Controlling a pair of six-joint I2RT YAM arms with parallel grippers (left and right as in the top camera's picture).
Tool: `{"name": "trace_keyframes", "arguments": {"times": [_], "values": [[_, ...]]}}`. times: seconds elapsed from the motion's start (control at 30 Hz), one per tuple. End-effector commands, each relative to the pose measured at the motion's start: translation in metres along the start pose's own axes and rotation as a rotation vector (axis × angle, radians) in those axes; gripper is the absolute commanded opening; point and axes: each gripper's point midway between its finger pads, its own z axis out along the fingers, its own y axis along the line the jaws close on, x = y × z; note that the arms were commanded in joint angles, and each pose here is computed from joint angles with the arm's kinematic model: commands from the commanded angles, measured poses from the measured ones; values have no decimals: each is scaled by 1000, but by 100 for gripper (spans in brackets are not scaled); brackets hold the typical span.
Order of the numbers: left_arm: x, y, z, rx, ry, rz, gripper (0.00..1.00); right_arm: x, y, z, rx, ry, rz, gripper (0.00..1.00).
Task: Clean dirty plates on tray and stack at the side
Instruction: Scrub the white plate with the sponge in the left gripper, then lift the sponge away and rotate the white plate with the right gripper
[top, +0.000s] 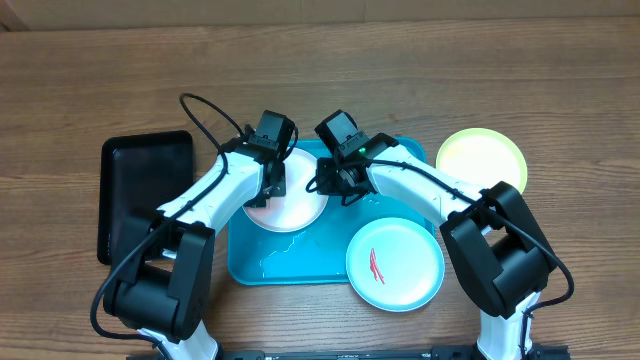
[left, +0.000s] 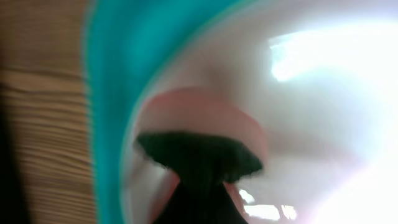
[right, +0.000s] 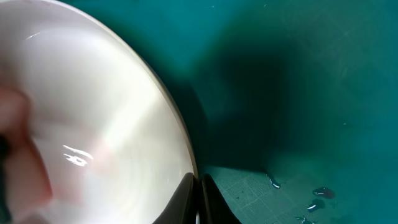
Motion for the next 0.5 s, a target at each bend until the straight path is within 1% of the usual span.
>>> {"name": "trace_keyframes", "arguments": {"times": [0.0, 0.07, 0.13, 0.23, 0.3, 0.37, 0.47], "values": [[26, -59, -10, 362, 119, 196, 4, 12, -2, 11, 10, 43, -4, 4], [32, -82, -23, 531, 133, 276, 4, 14, 2, 11, -9, 58, -7, 4], [25, -89, -33, 601, 120, 278, 4, 18, 4, 11, -26, 76, -7, 4], [-12, -81, -47, 601, 32, 248, 4, 23, 10, 10, -63, 107, -31, 4], [-46, -71, -62, 604, -48, 217, 4, 26, 11, 9, -68, 119, -29, 4], [-86, -51, -83, 586, -141, 167, 4, 27, 10, 9, -64, 125, -27, 4], [-125, -16, -107, 526, -213, 44, 4, 28, 9, 9, -62, 128, -26, 4]]}}
